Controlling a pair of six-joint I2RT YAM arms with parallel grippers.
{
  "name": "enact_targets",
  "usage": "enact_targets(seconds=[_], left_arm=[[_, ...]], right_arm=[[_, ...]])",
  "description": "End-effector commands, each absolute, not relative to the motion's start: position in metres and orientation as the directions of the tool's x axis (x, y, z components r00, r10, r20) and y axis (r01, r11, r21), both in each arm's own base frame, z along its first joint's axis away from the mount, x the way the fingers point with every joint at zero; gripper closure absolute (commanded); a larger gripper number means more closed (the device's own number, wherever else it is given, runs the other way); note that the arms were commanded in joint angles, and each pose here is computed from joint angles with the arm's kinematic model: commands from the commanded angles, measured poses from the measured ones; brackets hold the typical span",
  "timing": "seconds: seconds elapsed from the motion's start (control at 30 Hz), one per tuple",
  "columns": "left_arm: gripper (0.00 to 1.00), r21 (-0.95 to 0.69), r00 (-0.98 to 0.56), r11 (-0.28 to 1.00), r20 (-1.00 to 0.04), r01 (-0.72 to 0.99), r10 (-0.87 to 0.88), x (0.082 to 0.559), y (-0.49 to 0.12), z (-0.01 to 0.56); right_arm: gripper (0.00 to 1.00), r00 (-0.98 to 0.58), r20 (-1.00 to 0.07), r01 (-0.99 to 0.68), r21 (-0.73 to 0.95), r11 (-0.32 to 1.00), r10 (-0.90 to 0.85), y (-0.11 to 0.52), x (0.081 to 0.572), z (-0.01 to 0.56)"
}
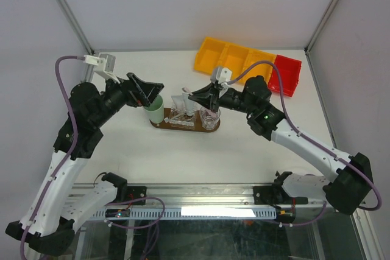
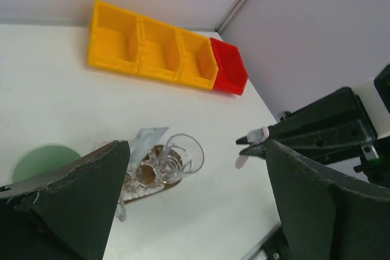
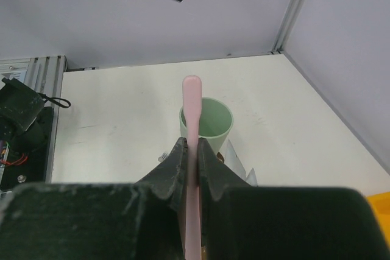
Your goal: Prepare toiletry sets of a toothbrush and toothpaste on the tray
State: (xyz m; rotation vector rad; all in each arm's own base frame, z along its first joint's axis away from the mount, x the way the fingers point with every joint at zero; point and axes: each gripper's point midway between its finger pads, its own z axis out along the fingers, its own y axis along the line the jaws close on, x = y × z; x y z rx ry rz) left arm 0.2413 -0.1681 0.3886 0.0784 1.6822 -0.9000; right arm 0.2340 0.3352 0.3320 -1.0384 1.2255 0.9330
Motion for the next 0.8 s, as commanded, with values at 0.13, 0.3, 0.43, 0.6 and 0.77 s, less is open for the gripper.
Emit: enact_targets(seconds=[0.13,0.3,0.43,0.6,0.77], left_arm=[[0.01,-0.346,0.031,0.854,-0.922,0.389,-0.387,0.277,-0.124,0.485],[0.01,-0.283,0.199,0.899,-0.911,0.333,-0.361,0.296,-0.110,0.516],[0.01,-0.250,0.285,0.929,-0.901,0.273,-0.327,0.306,-0.099,0.514],[0.01,-0.239,0.293,0.934,-0.903,0.266,-0.315,0.316,-0.083,0.490],[0.01,-0.264,0.267,0.929,-0.905,0.258,-0.331,0.321,-0.069,0.470]], right_arm=[[1.00,0.313,-0.944,-0.941,-0.292,0.172,0.108,0.355,0.219,0.367],[1.00,0.344,-0.931,-0.933,-0.324,0.157,0.122,0.362,0.217,0.365],[1.00,0.355,-0.925,-0.931,-0.336,0.143,0.139,0.367,0.213,0.363],[1.00,0.359,-0.924,-0.931,-0.344,0.120,0.136,0.375,0.210,0.356],[1.00,0.361,-0.920,-0.931,-0.344,0.125,0.153,0.381,0.211,0.353]])
